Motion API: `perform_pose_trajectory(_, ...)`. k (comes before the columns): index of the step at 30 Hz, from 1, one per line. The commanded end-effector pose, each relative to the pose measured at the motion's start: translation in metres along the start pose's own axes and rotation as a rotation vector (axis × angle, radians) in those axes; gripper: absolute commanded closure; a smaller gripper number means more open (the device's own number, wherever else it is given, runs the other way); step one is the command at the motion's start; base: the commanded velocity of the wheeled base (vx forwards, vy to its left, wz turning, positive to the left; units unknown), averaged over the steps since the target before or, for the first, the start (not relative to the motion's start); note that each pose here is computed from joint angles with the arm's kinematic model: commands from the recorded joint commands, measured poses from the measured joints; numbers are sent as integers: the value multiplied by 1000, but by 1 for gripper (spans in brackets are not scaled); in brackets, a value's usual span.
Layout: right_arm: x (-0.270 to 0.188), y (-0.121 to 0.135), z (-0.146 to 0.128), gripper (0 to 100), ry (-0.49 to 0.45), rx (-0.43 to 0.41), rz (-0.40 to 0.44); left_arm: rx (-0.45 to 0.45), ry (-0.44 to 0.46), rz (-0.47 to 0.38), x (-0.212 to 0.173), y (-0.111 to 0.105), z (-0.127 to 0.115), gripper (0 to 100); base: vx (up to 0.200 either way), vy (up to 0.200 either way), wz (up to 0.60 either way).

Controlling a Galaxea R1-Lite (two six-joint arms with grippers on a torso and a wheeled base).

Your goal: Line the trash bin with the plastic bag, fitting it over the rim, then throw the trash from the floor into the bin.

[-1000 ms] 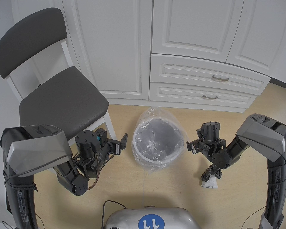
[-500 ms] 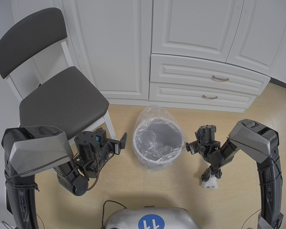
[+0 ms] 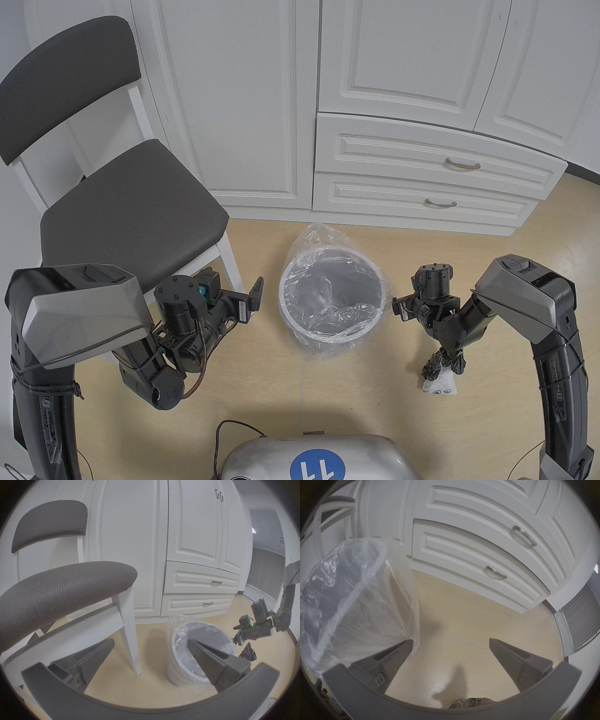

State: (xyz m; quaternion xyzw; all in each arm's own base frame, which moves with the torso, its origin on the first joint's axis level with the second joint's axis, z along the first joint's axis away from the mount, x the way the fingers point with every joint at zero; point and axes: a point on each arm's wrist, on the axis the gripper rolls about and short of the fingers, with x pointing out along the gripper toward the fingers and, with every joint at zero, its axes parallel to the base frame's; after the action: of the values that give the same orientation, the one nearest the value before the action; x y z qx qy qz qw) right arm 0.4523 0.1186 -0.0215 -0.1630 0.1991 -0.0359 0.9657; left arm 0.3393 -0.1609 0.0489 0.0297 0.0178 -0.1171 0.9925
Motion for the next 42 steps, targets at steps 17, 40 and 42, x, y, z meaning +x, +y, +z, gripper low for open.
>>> perform_pose_trajectory(17, -5, -1, 40, 0, -42, 222, 101, -1, -2, 5, -1, 2, 2, 0, 0, 0, 0)
perform_pose_trajectory(40, 56, -8, 21, 0, 6, 407, 100, -35, 6, 60, -10, 23, 6, 0, 0, 0, 0)
perform_pose_trajectory(42, 52, -11, 26, 0, -6, 410, 98, -36, 8, 59, -11, 23, 5, 0, 0, 0, 0)
